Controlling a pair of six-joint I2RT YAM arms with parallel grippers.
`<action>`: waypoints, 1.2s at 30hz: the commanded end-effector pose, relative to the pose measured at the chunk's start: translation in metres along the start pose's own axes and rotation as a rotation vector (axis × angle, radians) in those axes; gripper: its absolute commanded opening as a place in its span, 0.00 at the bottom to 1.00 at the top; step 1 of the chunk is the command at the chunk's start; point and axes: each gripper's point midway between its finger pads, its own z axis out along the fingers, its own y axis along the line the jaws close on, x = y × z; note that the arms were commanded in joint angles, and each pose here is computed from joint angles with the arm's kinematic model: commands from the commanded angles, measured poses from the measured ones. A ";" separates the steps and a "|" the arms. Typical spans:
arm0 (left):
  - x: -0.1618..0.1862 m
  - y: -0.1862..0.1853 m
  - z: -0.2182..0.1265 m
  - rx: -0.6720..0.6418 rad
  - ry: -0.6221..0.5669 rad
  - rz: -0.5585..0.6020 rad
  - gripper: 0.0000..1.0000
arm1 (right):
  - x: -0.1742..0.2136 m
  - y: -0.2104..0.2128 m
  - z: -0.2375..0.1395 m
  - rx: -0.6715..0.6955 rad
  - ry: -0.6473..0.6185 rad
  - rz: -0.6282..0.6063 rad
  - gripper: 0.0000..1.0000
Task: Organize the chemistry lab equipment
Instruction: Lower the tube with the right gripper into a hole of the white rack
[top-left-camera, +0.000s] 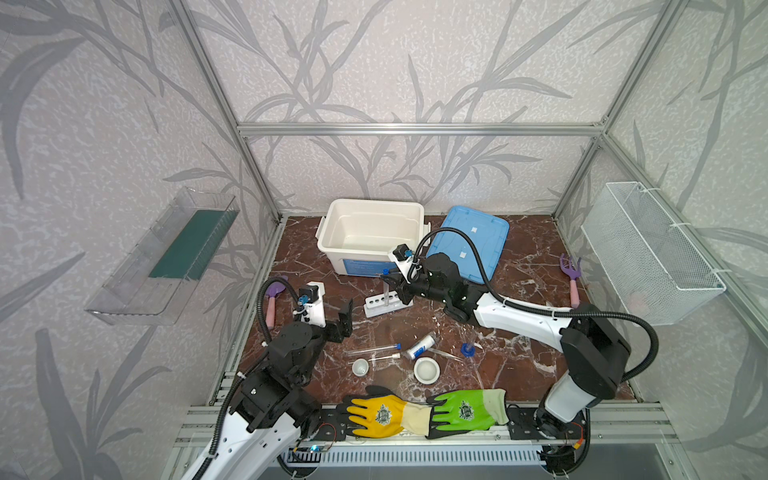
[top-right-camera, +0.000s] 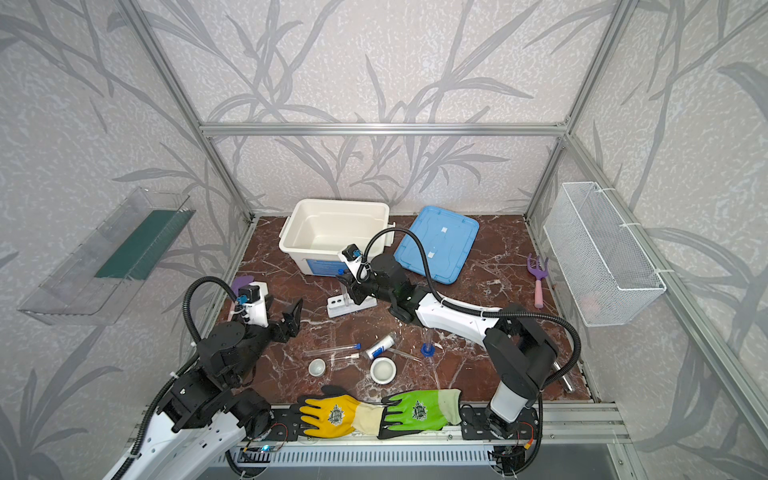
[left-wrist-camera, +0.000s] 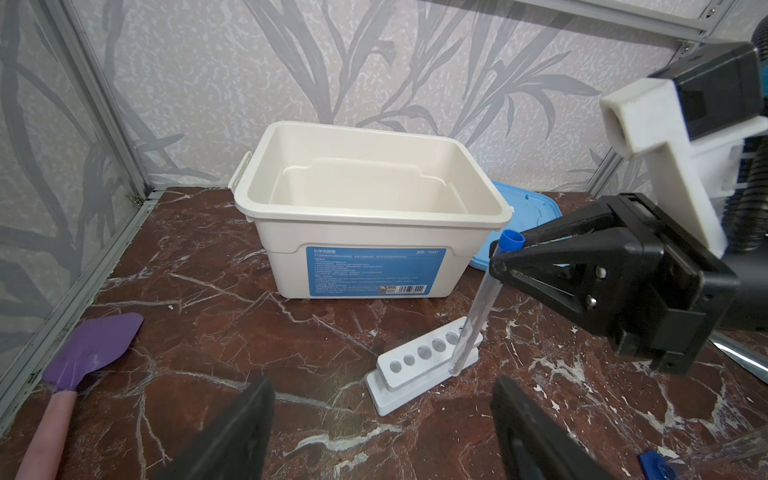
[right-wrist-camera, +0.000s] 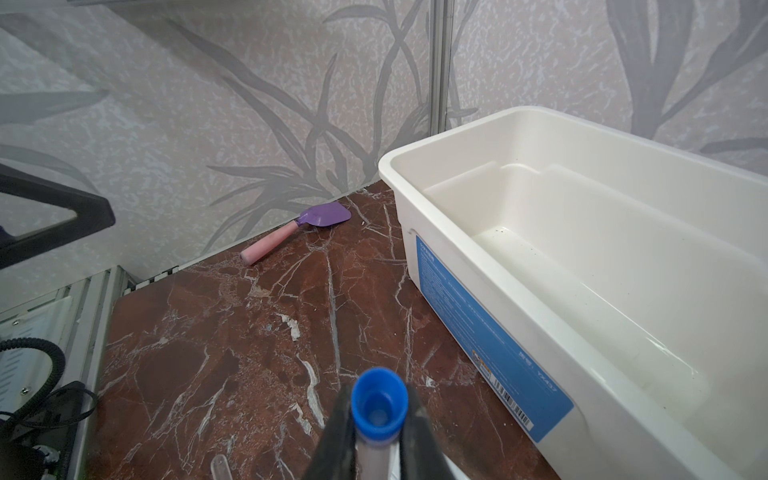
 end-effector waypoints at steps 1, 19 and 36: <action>-0.007 0.000 -0.005 0.000 -0.013 -0.037 0.82 | -0.022 0.000 0.009 0.008 -0.079 -0.026 0.07; -0.006 0.000 -0.001 -0.001 -0.021 -0.032 0.82 | -0.002 -0.011 0.030 0.052 -0.063 -0.045 0.06; -0.003 -0.001 0.003 -0.002 -0.007 -0.016 0.82 | 0.009 -0.018 0.036 0.083 -0.052 -0.070 0.05</action>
